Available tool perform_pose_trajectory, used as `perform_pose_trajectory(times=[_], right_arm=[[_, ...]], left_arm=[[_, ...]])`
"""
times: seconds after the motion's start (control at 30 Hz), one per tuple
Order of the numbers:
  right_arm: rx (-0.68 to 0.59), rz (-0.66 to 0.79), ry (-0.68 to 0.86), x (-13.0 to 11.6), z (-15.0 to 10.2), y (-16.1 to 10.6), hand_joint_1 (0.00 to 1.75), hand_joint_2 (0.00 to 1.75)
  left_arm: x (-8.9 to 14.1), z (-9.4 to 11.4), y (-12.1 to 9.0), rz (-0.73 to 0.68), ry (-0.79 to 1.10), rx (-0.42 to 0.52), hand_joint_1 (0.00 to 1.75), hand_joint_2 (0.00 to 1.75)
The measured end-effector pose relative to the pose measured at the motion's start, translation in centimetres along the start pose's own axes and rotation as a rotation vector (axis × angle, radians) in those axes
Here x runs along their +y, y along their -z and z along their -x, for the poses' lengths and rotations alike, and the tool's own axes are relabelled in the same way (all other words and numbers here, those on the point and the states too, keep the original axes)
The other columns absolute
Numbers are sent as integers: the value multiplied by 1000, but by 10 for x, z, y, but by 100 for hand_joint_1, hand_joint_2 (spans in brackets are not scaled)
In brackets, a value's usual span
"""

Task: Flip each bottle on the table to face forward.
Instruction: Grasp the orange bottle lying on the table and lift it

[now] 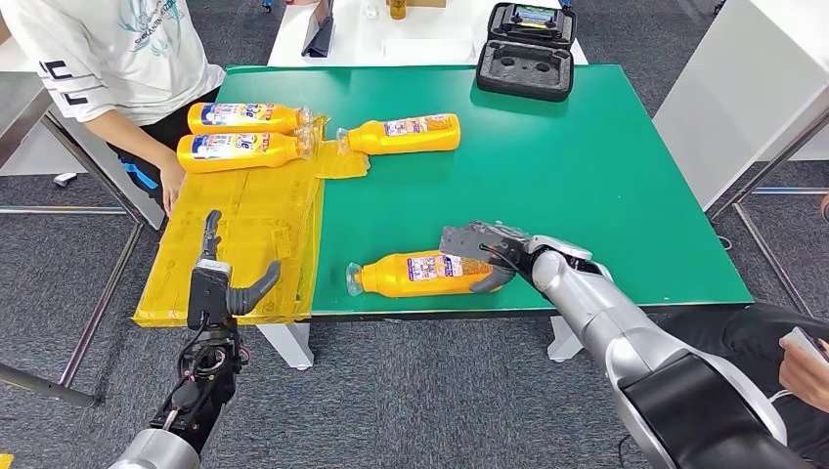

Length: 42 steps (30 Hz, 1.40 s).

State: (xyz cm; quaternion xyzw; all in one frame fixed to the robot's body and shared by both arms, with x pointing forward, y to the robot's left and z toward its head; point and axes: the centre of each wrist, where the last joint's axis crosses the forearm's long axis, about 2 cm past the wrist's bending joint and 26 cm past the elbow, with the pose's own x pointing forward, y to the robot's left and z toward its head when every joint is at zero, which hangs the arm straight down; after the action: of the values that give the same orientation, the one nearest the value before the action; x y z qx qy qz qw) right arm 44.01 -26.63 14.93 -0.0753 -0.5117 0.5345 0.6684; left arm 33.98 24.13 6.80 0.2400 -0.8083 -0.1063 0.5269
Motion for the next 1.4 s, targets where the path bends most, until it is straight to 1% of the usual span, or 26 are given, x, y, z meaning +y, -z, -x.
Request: perform_pose_trajectory(times=[0.3,0.87,1.4], right_arm=[[14,-40,-7,4,-2,2,0,175],[35,-63,-42,14,-15,9,0,175],[50,-63,-65,11,-19,11,0,175]], left_arm=[[-1,0,1,11,-3,9,0,175],[-6,0,0,18,-15,28,0,175],[-12,-2,-3,30,-29,44,0,175]])
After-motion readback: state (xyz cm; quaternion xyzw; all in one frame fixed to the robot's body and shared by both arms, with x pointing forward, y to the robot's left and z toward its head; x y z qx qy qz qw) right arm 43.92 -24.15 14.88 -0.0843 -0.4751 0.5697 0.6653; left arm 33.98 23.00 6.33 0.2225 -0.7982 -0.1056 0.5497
